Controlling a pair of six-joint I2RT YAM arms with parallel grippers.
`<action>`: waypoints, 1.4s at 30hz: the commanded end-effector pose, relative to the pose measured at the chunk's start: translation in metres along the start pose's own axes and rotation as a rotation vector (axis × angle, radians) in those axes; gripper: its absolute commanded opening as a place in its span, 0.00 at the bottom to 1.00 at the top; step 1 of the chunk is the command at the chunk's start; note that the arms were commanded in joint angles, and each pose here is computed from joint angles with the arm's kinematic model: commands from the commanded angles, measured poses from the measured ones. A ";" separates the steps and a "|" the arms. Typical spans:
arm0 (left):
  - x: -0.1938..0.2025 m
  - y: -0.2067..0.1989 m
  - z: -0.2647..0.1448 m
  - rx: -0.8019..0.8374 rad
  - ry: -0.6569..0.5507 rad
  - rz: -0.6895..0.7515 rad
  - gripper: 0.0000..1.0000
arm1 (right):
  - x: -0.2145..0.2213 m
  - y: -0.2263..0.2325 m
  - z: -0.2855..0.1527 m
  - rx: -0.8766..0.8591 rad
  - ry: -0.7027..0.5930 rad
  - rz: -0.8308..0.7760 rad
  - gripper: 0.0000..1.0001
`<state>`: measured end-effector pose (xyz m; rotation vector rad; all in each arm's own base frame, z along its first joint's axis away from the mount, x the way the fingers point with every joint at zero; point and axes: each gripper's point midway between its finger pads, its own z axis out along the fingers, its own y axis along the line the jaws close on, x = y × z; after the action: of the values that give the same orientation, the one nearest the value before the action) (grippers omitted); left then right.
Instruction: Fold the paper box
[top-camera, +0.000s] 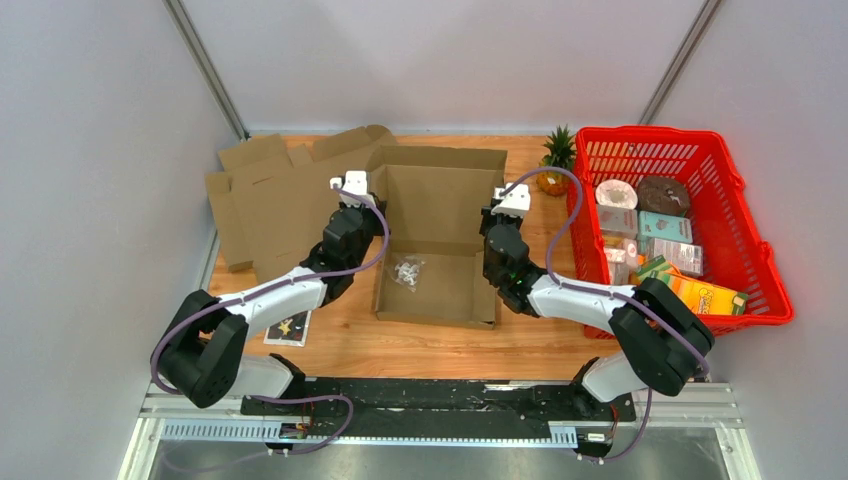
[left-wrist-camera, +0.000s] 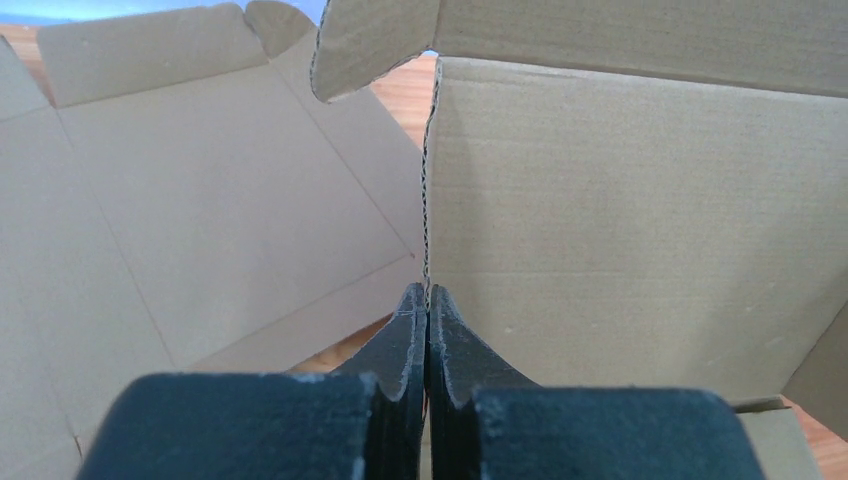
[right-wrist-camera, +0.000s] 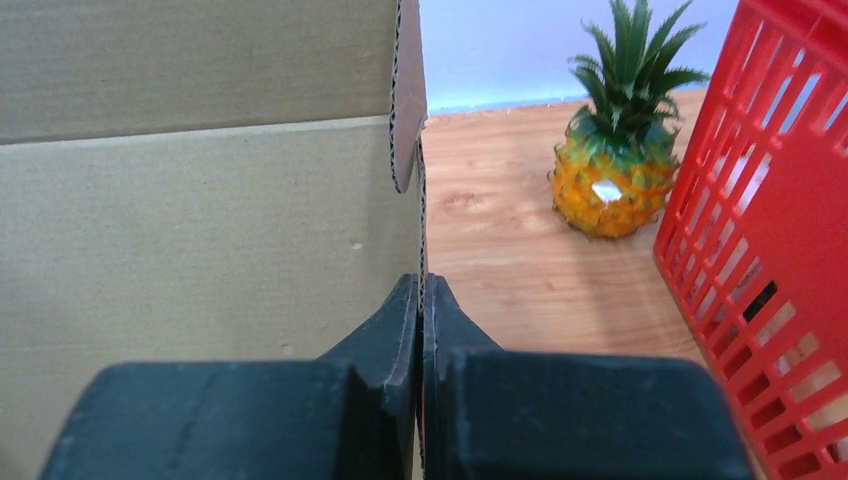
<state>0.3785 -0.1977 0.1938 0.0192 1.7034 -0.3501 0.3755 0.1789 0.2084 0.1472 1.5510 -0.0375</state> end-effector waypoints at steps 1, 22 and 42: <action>-0.008 -0.024 -0.007 0.131 -0.106 -0.083 0.00 | -0.002 0.019 -0.014 -0.117 -0.032 0.148 0.02; 0.070 -0.007 -0.064 0.118 0.005 -0.207 0.00 | 0.093 0.011 -0.107 -0.131 0.201 0.077 0.16; 0.092 0.000 -0.091 0.100 0.021 -0.214 0.00 | 0.116 -0.052 -0.211 -0.205 0.746 0.054 0.87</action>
<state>0.2870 -0.1937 0.1391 -0.1019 1.6402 -0.6035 0.2040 0.1702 0.0970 0.0866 2.0557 0.1891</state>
